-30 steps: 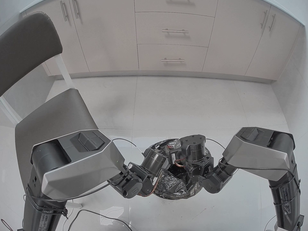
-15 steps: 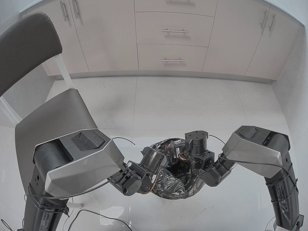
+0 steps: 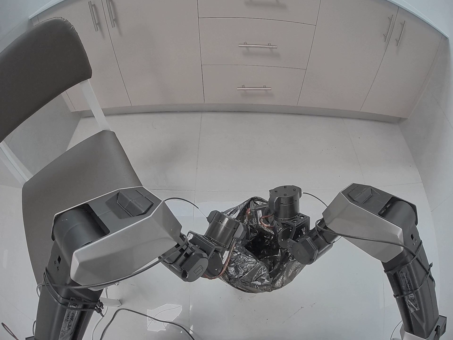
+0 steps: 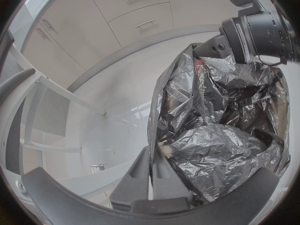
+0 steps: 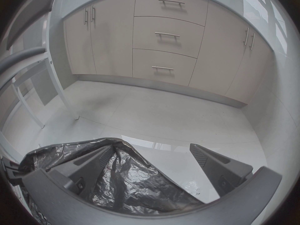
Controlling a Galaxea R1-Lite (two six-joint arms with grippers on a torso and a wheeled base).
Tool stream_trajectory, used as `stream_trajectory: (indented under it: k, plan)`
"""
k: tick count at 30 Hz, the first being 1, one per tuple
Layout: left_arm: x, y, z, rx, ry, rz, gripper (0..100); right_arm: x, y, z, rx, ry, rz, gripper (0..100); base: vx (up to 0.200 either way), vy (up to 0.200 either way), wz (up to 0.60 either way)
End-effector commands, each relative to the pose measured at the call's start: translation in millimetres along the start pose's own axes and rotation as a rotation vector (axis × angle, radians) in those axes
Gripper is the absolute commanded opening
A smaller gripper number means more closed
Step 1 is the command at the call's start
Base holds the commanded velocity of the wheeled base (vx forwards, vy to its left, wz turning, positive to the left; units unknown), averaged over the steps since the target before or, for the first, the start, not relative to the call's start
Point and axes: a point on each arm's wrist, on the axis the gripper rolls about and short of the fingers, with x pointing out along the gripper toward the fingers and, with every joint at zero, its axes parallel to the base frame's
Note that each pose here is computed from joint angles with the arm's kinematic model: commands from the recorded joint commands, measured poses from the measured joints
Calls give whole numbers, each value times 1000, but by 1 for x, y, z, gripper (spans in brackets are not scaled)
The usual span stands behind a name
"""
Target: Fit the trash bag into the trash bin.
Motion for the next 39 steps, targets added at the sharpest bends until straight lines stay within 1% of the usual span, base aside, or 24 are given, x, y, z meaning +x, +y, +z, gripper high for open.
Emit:
stream_trajectory:
  k: [1,9,10,15,23,31,36,39]
  plan:
    - [6,3,4,-10,2,10,0,9,-3,-5,2,-2,-10,100,0,0,0]
    - [8,5,8,-16,3,16,0,15,-8,-9,5,2,-23,100,0,0,0]
    - [7,6,10,-20,-3,16,0,18,-12,-2,17,-17,-32,100,0,0,0]
    - [9,7,9,-18,2,18,0,19,-14,2,21,-28,-37,100,0,0,0]
    - [16,3,4,-9,14,18,0,25,-15,2,8,-37,-44,100,0,0,0]
    - [13,0,8,-17,-3,12,0,26,-19,4,14,-42,-51,100,0,0,0]
    - [13,0,9,-25,-8,13,0,21,-21,5,16,-38,-51,100,0,0,0]
    - [13,0,8,-37,-4,13,0,7,-20,15,15,-37,-38,100,0,0,0]
